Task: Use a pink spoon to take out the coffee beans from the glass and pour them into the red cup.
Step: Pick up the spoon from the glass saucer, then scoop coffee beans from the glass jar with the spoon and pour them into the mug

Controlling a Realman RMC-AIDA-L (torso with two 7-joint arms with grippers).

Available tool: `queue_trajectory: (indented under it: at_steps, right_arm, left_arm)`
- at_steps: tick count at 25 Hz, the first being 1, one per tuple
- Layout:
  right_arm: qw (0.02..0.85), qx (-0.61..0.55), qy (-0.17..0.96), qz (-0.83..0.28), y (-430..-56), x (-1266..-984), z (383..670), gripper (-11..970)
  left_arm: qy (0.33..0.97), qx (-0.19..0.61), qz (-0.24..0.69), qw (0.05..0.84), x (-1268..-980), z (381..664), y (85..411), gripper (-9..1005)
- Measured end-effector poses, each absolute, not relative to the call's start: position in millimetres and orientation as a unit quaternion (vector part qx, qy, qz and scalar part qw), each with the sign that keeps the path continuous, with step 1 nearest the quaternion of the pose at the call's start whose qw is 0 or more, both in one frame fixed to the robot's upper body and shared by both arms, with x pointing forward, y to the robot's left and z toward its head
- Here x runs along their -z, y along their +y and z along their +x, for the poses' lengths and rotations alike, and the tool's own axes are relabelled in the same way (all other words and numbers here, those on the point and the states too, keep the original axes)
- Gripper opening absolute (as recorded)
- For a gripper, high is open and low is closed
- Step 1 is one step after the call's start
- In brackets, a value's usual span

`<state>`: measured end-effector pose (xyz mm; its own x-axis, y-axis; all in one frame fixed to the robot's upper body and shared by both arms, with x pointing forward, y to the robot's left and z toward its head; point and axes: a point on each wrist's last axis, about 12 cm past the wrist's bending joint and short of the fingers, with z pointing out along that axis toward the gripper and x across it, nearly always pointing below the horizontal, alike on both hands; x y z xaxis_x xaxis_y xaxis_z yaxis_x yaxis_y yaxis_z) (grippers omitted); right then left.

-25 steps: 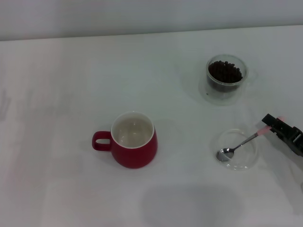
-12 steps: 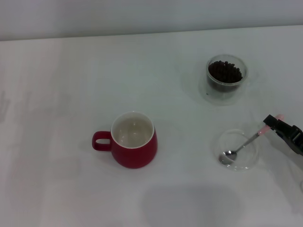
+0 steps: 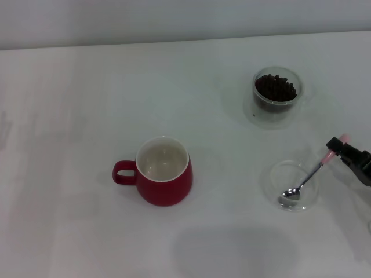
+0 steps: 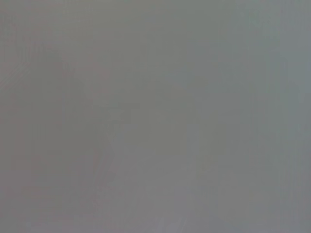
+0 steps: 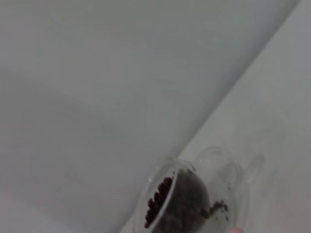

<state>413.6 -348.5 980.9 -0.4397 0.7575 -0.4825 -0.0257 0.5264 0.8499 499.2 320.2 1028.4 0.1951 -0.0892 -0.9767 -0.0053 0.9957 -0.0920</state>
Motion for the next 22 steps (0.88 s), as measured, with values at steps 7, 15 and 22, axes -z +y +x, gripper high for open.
queue_trajectory:
  at_steps: [7,15,22]
  right_arm:
    - [0.489,-0.425,0.718,0.255,-351,-987,418,143]
    - [0.509,-0.444,0.697,0.243,-350,-997,427,142]
    - [0.553,-0.476,0.653,0.203,-349,-1024,451,143]
  left_arm:
    - [0.633,0.029,-0.043,0.772,-1029,499,321,891]
    - [0.633,0.033,-0.049,0.772,-1029,499,322,891]
    - [0.632,0.033,-0.049,0.773,-1029,500,322,892]
